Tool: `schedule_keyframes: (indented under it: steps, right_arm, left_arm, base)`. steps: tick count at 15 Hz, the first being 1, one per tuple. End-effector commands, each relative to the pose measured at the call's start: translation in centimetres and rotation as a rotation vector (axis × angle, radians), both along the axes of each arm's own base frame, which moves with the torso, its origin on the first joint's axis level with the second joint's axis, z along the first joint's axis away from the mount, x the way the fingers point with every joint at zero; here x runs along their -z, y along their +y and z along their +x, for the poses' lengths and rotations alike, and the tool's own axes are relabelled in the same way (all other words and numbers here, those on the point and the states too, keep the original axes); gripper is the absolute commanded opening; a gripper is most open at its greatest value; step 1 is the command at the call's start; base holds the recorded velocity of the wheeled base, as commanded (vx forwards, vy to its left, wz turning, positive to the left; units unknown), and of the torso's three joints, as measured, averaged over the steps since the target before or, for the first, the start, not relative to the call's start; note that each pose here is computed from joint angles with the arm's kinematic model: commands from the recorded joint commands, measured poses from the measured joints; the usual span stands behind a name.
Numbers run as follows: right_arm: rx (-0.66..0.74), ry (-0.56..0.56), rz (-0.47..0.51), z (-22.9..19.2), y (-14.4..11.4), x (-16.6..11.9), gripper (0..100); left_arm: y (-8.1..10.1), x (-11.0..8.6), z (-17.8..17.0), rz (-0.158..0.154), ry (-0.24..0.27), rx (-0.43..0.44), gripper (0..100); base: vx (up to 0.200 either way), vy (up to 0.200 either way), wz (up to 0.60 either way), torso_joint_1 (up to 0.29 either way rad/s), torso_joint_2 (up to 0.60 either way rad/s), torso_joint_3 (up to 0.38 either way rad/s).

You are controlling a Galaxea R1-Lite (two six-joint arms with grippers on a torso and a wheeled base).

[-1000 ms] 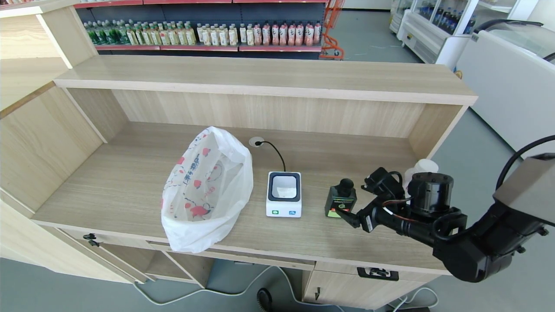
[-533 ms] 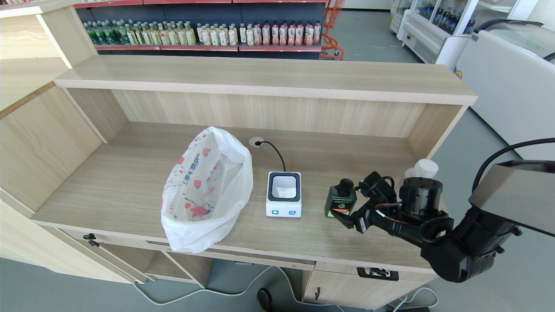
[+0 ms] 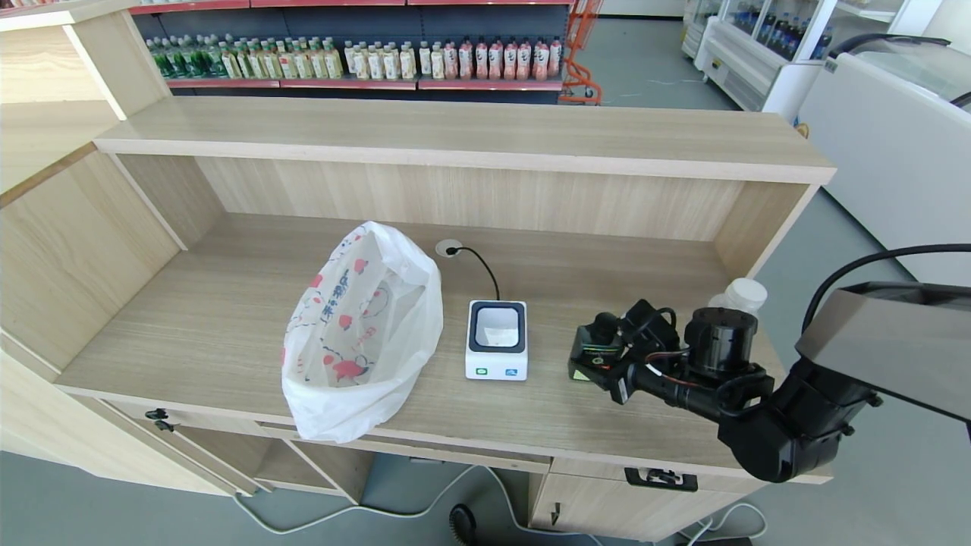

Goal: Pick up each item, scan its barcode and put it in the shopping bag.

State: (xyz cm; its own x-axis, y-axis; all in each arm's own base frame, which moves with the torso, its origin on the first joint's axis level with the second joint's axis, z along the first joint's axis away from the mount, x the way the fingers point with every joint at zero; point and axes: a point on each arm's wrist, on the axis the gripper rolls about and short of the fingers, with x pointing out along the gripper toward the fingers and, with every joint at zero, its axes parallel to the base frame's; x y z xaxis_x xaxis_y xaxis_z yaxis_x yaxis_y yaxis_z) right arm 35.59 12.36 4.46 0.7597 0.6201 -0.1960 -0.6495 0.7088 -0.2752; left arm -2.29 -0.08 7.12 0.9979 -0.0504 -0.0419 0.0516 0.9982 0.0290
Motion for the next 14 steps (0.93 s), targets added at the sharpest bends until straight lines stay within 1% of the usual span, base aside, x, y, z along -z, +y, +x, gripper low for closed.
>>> schedule_keyframes:
  steps: [1, 4, 6, 8, 10, 11, 12, 13, 14]
  right_arm:
    - [0.002, 0.005, -0.002, 0.1, 0.0, 0.3, 0]
    - [0.004, -0.006, 0.005, -0.1, -0.1, -0.3, 0]
    - [0.005, -0.031, 0.018, -0.8, -0.4, -2.1, 0]
    - [0.004, -0.085, 0.029, -3.1, -1.1, -6.0, 0]
    - [0.017, -0.112, 0.010, -6.8, -2.5, -10.0, 0]
    - [0.040, -0.137, -0.039, -8.7, -3.7, -11.6, 0]
    - [0.064, -0.161, -0.121, -11.0, -5.2, -12.8, 0]
    - [0.075, -0.186, -0.187, -12.5, -6.2, -13.5, 0]
    - [0.087, -0.210, -0.234, -13.4, -7.0, -14.0, 0]
  left_arm:
    - [0.0, 0.0, 0.0, 0.000, 0.000, 0.000, 100]
    - [0.0, 0.0, 0.0, 0.000, 0.001, 0.000, 100]
    - [0.0, 0.0, 0.0, 0.000, 0.000, -0.001, 100]
    - [0.0, 0.0, 0.0, 0.000, 0.000, 0.000, 100]
    - [0.0, 0.0, 0.0, 0.000, 0.000, -0.001, 100]
    - [0.0, 0.0, 0.0, 0.000, 0.000, 0.000, 100]
    - [0.0, 0.0, 0.0, 0.000, 0.001, 0.000, 100]
    - [0.0, 0.0, 0.0, 0.000, 0.000, 0.000, 100]
    - [0.0, 0.0, 0.0, 0.000, 0.000, 0.000, 100]
  base:
    - [0.000, 0.000, 0.00, 0.000, 0.00, 0.000]
    - [0.000, 0.000, 0.00, 0.000, 0.00, 0.000]
    - [0.000, 0.000, 0.00, 0.000, 0.00, 0.000]
    - [0.000, 0.000, 0.00, 0.000, 0.00, 0.000]
    - [0.000, 0.000, 0.00, 0.000, 0.00, 0.000]
    - [0.000, 0.000, 0.00, 0.000, 0.00, 0.000]
    - [0.000, 0.000, 0.00, 0.000, 0.00, 0.000]
    - [0.000, 0.000, 0.00, 0.000, 0.00, 0.000]
    - [0.000, 0.000, 0.00, 0.000, 0.00, 0.000]
